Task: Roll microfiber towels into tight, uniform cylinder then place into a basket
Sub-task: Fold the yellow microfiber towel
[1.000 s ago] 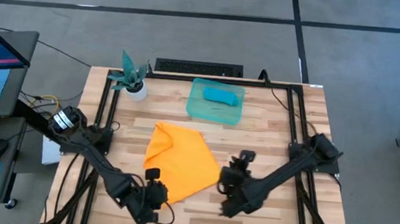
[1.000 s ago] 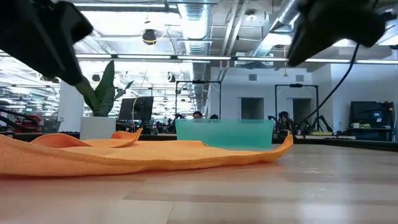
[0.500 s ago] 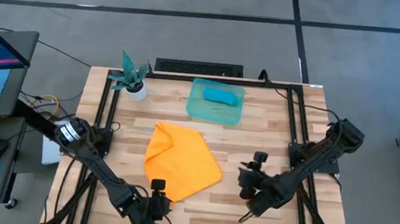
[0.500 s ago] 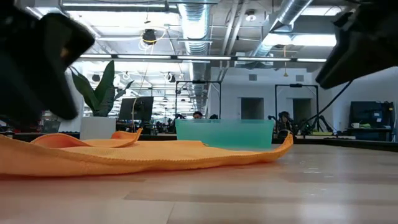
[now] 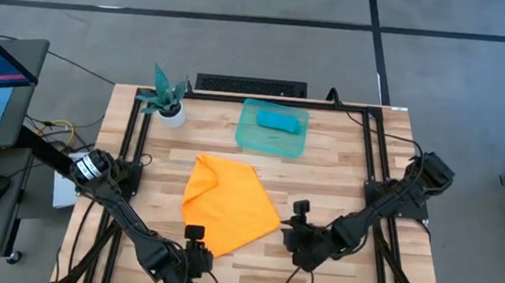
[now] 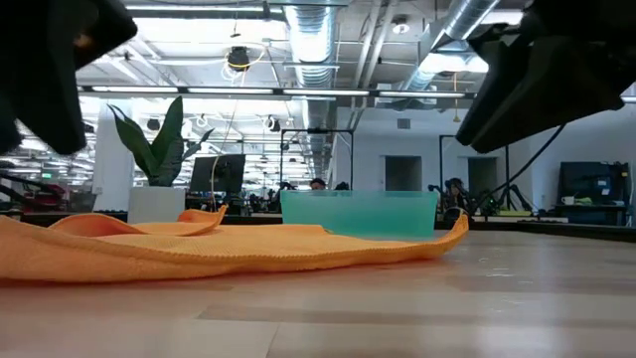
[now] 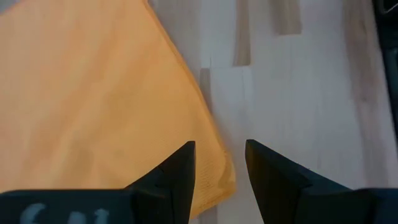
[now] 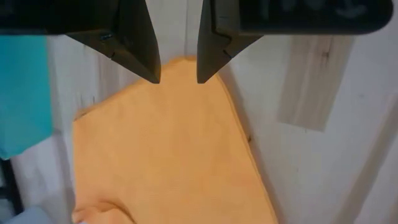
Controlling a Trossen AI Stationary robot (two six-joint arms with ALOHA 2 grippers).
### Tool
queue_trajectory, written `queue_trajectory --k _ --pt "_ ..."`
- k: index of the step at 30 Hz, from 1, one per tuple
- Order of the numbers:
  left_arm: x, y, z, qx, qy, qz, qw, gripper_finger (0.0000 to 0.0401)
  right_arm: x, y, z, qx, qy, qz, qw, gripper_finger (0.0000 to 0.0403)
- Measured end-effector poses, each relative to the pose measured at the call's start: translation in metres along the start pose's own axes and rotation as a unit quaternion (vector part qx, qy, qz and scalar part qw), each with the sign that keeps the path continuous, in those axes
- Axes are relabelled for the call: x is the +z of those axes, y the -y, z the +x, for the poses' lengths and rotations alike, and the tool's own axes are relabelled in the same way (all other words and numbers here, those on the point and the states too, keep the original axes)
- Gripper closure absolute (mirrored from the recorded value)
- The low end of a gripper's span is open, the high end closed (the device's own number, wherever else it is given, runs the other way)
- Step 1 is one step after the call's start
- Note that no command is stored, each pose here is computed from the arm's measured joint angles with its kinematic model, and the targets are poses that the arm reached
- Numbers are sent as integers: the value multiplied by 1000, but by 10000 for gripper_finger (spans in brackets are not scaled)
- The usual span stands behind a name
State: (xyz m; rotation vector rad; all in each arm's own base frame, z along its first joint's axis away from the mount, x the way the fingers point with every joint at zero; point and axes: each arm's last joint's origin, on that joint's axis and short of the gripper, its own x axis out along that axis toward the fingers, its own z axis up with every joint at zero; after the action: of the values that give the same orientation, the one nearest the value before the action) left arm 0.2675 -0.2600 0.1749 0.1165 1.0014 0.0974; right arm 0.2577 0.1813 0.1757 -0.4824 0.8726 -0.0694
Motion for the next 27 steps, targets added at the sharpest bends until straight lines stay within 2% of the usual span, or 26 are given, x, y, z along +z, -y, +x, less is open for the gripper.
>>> queue_trajectory --k 5,10,21,27 --pt "-2 2 5 -17 -1 -4 1000 267 0 5 5 20 -12 13 1000 276" --pt "-16 -2 15 -5 -14 -23 1000 267 1 10 9 44 -25 43 998 276" --pt "-31 -6 30 -20 -10 -39 999 267 2 18 14 37 -29 58 997 276" --pt "-33 -7 35 -32 5 -49 998 269 2 19 16 35 -32 99 994 276"
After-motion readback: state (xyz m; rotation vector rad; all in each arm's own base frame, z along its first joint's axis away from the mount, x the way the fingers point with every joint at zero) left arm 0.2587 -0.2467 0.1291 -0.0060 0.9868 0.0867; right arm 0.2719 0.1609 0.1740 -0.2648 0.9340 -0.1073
